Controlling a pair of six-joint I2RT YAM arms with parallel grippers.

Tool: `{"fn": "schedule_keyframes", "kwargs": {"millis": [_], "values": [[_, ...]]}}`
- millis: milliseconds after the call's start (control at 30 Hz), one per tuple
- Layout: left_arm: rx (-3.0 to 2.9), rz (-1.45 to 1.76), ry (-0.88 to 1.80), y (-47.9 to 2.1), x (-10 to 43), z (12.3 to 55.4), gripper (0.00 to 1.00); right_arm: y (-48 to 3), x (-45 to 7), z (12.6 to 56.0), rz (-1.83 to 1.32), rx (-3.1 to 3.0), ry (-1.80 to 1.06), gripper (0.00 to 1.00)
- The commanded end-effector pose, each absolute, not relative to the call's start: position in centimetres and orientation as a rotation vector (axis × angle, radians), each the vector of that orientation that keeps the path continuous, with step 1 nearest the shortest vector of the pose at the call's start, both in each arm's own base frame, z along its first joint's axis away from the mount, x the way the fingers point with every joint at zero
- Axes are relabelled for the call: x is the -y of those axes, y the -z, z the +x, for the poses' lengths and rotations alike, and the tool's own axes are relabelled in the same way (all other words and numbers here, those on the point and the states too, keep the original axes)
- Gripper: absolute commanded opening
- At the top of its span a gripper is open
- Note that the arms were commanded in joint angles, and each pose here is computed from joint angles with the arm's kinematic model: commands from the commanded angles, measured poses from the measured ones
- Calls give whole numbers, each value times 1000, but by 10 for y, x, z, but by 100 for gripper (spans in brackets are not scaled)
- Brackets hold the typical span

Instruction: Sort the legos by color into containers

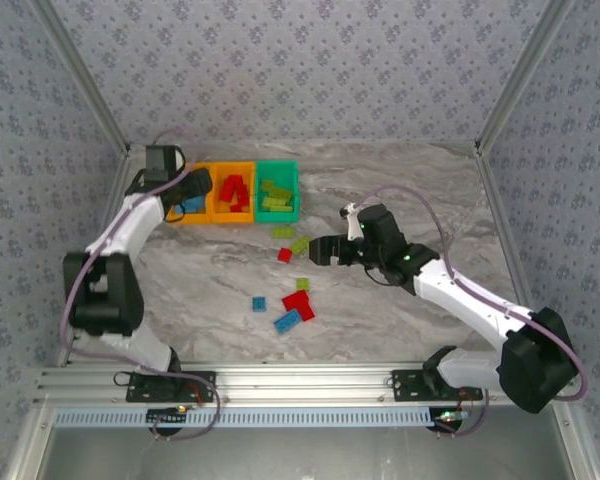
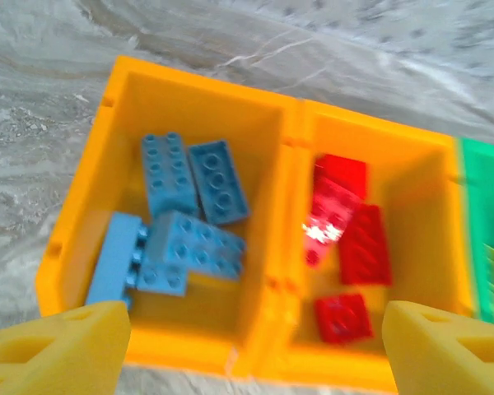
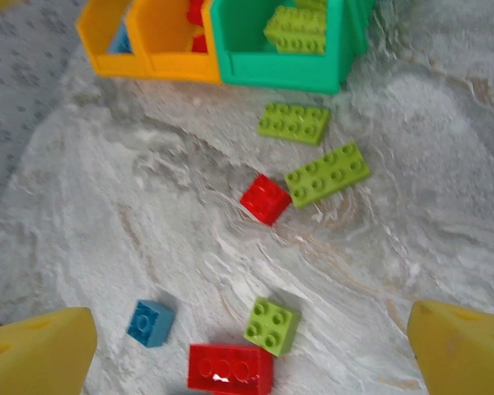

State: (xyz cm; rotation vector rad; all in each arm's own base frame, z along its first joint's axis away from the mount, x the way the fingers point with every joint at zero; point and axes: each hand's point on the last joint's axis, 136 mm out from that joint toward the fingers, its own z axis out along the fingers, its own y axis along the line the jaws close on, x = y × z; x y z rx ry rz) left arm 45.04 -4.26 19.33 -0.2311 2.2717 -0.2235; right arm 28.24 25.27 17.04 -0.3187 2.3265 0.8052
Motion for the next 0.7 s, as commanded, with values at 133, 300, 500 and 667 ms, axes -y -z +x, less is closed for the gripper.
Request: {"fn": "schedule_keyframes", "kwargs": {"millis": [133,300,500,667], "values": [[-2055,111,395,-248,138,338,81,-140,-281,287,-582,-2452,-581,100],[-2005,290,280,-224,153,299,86,-105,-287,324,-596,-2526,-452,99],[-1954,318,222,-193,143,290,90,-68,-302,366,-461,-2624,-366,94],[-1920,308,281,-192,146,285,93,-47,-291,395,-142,-2673,-243,92]]}}
